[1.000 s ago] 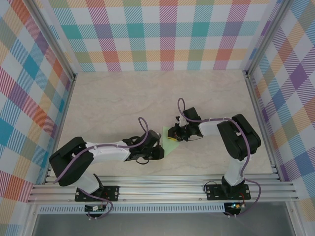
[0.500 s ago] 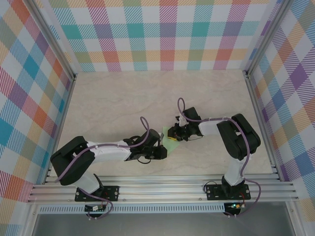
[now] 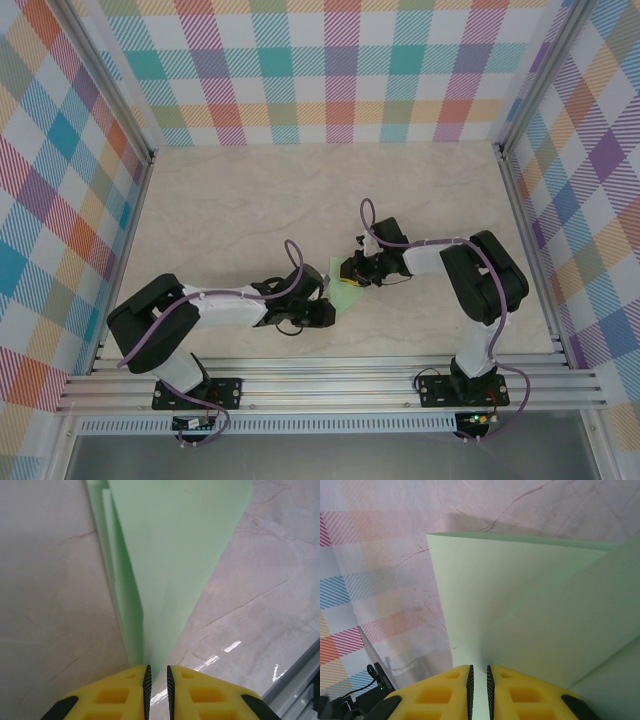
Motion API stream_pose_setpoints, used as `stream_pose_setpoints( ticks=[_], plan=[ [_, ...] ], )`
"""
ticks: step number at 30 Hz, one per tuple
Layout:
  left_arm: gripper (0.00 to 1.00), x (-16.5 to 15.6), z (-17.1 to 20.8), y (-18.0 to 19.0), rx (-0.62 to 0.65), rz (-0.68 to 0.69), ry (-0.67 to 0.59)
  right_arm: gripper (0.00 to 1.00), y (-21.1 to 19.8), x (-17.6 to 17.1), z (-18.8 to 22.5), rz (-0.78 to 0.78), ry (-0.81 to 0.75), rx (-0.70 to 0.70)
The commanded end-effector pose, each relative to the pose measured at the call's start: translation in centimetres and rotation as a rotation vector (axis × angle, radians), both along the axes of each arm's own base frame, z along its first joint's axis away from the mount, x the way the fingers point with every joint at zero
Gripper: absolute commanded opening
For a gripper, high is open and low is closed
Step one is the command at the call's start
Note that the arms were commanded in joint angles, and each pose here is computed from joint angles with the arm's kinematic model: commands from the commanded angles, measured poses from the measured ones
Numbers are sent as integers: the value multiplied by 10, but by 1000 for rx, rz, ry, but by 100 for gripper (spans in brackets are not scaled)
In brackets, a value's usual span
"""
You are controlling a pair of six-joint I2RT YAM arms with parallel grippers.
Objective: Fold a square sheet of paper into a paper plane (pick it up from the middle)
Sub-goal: Fourth fold the wing at the center of the table.
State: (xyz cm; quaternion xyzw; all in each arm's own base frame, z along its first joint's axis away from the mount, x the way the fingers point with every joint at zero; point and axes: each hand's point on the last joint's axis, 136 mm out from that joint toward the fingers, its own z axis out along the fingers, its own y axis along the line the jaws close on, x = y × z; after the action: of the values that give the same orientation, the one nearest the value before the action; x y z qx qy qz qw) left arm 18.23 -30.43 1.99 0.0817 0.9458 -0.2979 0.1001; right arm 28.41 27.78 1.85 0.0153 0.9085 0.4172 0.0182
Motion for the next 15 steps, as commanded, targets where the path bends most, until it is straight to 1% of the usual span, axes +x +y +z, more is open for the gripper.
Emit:
stream_pose_setpoints(
  ticks=[1, 6, 8, 11, 15],
  plan=[
    [19, -11, -20, 16, 42, 15, 53, 18, -25, -17, -48, -26, 89, -166],
    [19, -24, -35, 30, 90, 29, 112, 19, -25, -18, -46, -25, 89, -164],
    [19, -26, -36, 37, 108, 45, 116, 19, -24, -17, -44, -26, 87, -162],
    [18, -26, -25, 44, 102, 66, 84, 19, -22, -16, -39, -22, 80, -148],
    [19, -14, 9, 55, 88, 115, -23, 21, -13, -15, -22, -1, 55, -108]
  ],
)
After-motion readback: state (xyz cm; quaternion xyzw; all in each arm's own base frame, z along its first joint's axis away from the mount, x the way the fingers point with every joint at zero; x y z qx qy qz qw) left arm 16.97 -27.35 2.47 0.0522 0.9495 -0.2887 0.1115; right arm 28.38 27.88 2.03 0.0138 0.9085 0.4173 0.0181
